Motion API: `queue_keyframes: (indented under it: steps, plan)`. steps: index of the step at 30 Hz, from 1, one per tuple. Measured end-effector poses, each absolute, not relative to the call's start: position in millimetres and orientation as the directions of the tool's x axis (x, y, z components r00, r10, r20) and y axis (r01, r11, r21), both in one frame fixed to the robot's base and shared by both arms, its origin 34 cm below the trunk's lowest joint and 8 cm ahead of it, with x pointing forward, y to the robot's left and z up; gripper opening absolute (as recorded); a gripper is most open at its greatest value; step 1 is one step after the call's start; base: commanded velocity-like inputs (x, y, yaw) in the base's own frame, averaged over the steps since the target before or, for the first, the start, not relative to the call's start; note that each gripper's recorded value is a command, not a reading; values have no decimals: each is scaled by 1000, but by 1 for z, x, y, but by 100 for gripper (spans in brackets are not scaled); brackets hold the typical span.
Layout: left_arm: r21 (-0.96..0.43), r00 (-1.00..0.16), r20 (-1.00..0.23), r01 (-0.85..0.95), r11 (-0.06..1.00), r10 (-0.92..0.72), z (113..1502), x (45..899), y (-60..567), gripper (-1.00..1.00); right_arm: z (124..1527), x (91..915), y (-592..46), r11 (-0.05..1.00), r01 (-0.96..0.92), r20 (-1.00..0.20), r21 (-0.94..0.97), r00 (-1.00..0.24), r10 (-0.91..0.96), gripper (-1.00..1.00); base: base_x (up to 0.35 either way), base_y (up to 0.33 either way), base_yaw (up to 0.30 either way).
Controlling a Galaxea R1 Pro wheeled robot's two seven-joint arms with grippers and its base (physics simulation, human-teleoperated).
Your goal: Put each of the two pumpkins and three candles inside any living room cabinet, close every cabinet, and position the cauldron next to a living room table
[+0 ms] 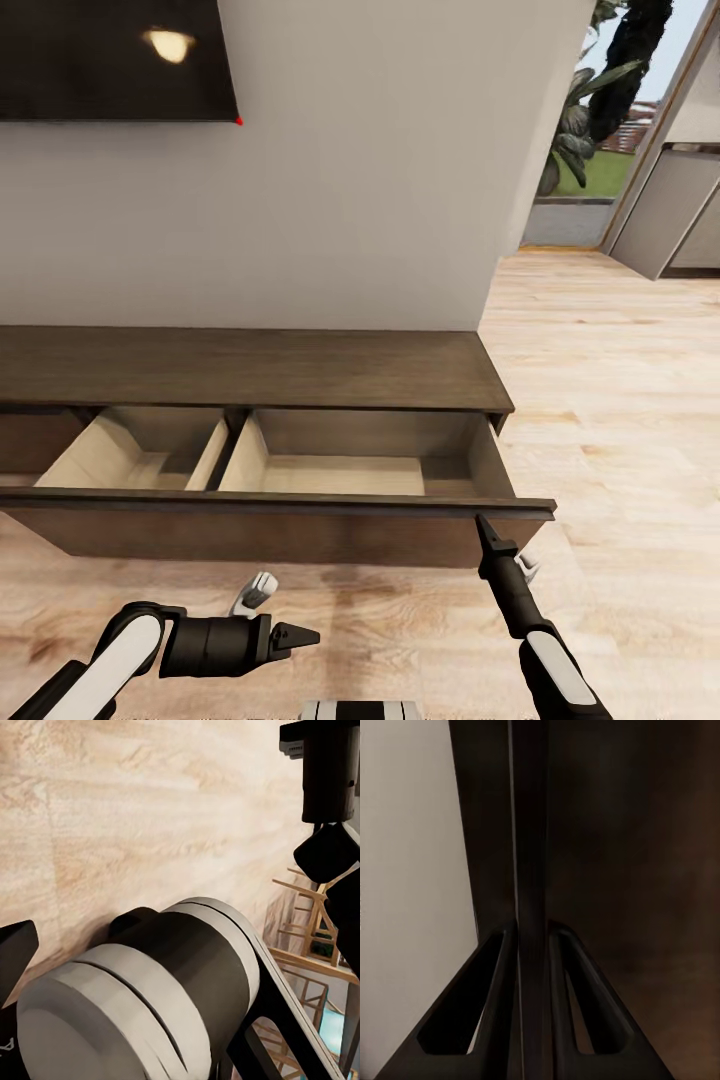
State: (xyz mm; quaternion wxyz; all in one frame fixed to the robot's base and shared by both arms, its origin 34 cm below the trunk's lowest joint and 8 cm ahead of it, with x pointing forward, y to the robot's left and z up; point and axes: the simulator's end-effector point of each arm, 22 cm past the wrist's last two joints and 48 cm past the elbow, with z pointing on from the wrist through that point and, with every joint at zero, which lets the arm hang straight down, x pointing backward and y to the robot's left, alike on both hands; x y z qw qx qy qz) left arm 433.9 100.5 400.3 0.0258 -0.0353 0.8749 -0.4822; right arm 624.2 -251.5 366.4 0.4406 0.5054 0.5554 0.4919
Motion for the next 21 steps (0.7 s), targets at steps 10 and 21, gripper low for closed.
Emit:
queue_keyframes:
  steps: [10,21]
  plan:
    - [-846,-996,-11,-37,532,-87,400,434,101,100,366,624,-252,5,128,8,992,-101,995,-100,-58,0,0]
    - [-846,-996,-11,-37,532,-87,400,434,101,100,366,624,-251,6,128,7,992,-101,995,-100,-58,0,0]
